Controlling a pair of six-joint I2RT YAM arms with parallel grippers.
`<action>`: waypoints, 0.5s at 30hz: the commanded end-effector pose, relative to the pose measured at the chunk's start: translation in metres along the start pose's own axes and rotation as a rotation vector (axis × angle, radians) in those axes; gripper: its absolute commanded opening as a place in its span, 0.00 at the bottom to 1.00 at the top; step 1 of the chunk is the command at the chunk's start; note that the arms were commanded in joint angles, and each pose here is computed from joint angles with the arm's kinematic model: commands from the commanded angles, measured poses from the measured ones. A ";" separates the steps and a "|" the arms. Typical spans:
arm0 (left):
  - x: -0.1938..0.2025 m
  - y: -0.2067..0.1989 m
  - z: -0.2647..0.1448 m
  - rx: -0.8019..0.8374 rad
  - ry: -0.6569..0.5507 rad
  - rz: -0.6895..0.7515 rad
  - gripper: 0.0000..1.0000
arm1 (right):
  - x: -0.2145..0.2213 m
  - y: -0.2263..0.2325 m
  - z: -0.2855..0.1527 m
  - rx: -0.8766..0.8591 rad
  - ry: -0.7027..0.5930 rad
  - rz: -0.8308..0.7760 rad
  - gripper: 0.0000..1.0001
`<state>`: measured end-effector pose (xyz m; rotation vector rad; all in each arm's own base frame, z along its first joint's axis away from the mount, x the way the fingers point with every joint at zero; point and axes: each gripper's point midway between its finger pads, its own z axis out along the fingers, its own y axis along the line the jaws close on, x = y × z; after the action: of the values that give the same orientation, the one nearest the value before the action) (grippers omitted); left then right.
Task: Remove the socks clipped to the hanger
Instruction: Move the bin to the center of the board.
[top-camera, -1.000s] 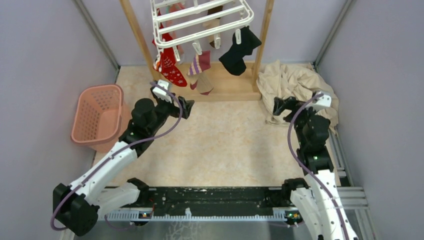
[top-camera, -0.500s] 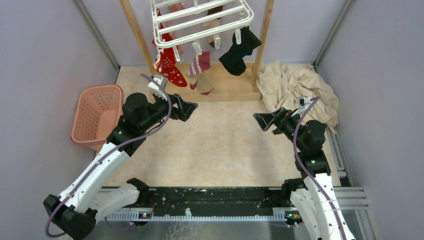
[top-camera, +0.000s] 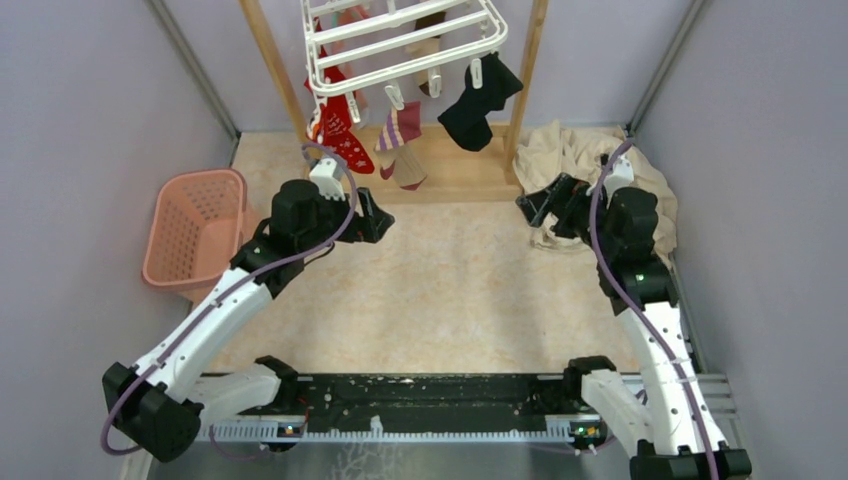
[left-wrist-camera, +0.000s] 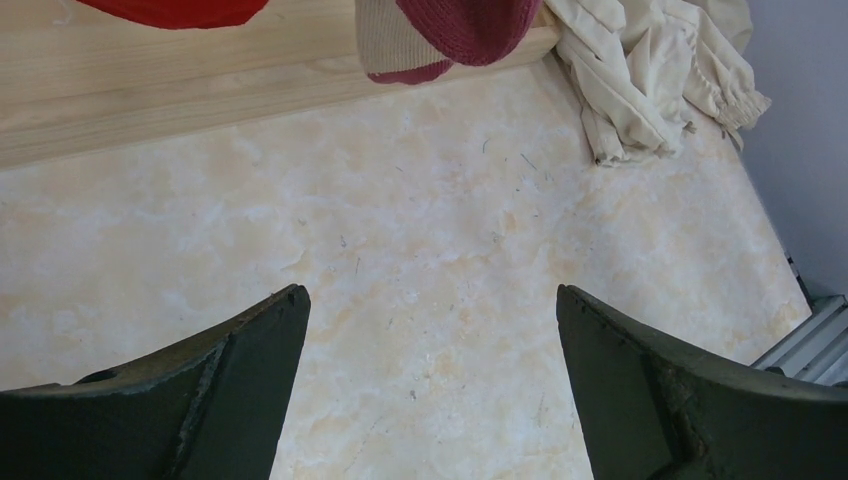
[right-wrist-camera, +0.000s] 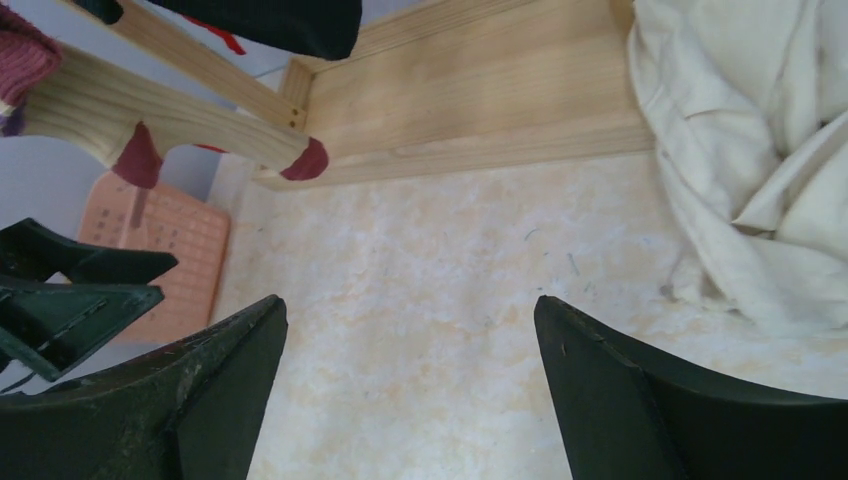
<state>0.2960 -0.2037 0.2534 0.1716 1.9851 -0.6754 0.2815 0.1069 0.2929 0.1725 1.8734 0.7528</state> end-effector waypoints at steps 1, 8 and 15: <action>-0.019 -0.014 -0.002 0.042 -0.023 -0.007 0.99 | -0.019 -0.015 -0.007 0.134 -0.037 -0.131 0.89; -0.021 -0.036 -0.010 0.153 -0.015 -0.011 0.99 | -0.020 -0.024 0.010 0.212 -0.036 -0.217 0.81; 0.026 -0.035 -0.020 0.196 0.132 -0.018 0.99 | 0.014 -0.043 0.029 0.233 0.045 -0.234 0.82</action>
<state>0.2774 -0.2233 0.2592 0.2612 2.0246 -0.8177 0.3019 0.0955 0.2531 0.0935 2.0113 0.4287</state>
